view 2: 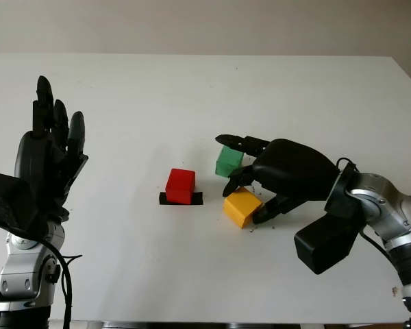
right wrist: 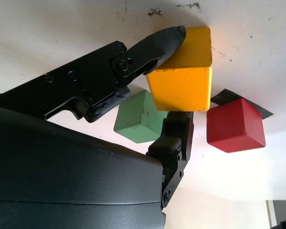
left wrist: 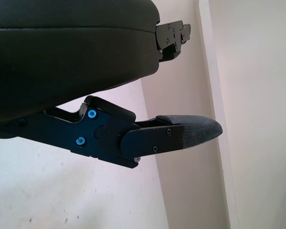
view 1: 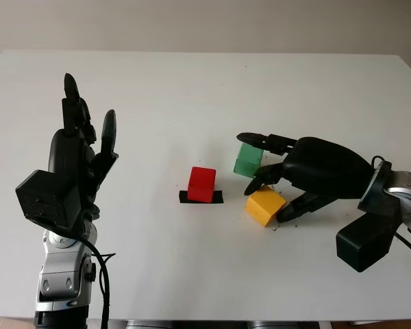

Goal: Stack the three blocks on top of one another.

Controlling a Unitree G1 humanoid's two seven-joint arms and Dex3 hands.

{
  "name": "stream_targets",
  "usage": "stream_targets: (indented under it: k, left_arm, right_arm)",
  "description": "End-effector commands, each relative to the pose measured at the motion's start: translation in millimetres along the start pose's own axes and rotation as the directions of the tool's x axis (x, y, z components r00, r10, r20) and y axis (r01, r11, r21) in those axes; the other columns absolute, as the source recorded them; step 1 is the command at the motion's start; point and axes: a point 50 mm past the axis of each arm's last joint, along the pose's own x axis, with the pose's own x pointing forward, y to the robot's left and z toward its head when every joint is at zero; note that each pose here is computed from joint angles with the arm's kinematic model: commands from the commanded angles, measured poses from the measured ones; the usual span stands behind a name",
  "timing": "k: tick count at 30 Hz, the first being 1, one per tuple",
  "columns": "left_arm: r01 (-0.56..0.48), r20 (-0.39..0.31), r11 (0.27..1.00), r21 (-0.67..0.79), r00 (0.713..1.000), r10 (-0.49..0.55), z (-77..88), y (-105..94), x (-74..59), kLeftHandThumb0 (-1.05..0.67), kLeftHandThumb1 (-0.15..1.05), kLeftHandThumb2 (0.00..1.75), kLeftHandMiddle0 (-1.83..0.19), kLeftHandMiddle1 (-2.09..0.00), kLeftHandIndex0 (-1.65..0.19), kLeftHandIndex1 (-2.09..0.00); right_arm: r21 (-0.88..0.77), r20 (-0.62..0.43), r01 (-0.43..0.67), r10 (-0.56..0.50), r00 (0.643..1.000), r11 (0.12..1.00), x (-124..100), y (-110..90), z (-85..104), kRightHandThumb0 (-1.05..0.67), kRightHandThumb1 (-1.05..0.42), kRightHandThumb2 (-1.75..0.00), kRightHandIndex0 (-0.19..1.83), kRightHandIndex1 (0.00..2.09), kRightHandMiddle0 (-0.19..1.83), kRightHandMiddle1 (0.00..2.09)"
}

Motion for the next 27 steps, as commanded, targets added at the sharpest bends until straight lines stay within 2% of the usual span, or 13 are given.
stream_targets:
  k: [1,13,19,27]
  left_arm:
    - [0.003,0.009,1.000,0.006,1.000,-0.004,2.7,-0.9,-1.2,-0.66,1.05,0.50,0.18,-0.06,0.18,-0.05]
    - [0.013,0.012,1.000,-0.003,1.000,-0.013,3.2,-2.8,1.4,-0.66,1.05,0.52,0.19,-0.05,0.19,-0.05]
    - [0.020,0.012,1.000,0.003,1.000,-0.020,3.8,-4.1,2.9,-0.68,1.05,0.54,0.18,-0.05,0.18,-0.05]
    - [0.014,-0.003,1.000,-0.004,1.000,-0.014,3.2,-6.7,2.3,-0.68,1.05,0.51,0.17,-0.06,0.17,-0.06]
  right_arm:
    - [-0.017,0.017,0.026,-0.026,1.000,1.000,3,-6,-0.2,-0.44,-0.87,-0.06,0.17,0.07,0.51,1.12]
    - [0.055,0.032,0.077,-0.078,0.996,0.996,5,-14,-2.8,-0.44,-0.91,-0.06,0.21,0.07,0.47,1.19]
    - [0.178,0.008,0.099,-0.102,0.995,0.979,12,-30,-7.0,-0.45,-0.93,-0.06,0.17,0.05,0.45,1.18]
    - [0.305,0.034,0.148,-0.166,0.986,0.941,31,-54,-5.6,-0.49,-0.94,-0.06,0.18,0.05,0.46,1.23]
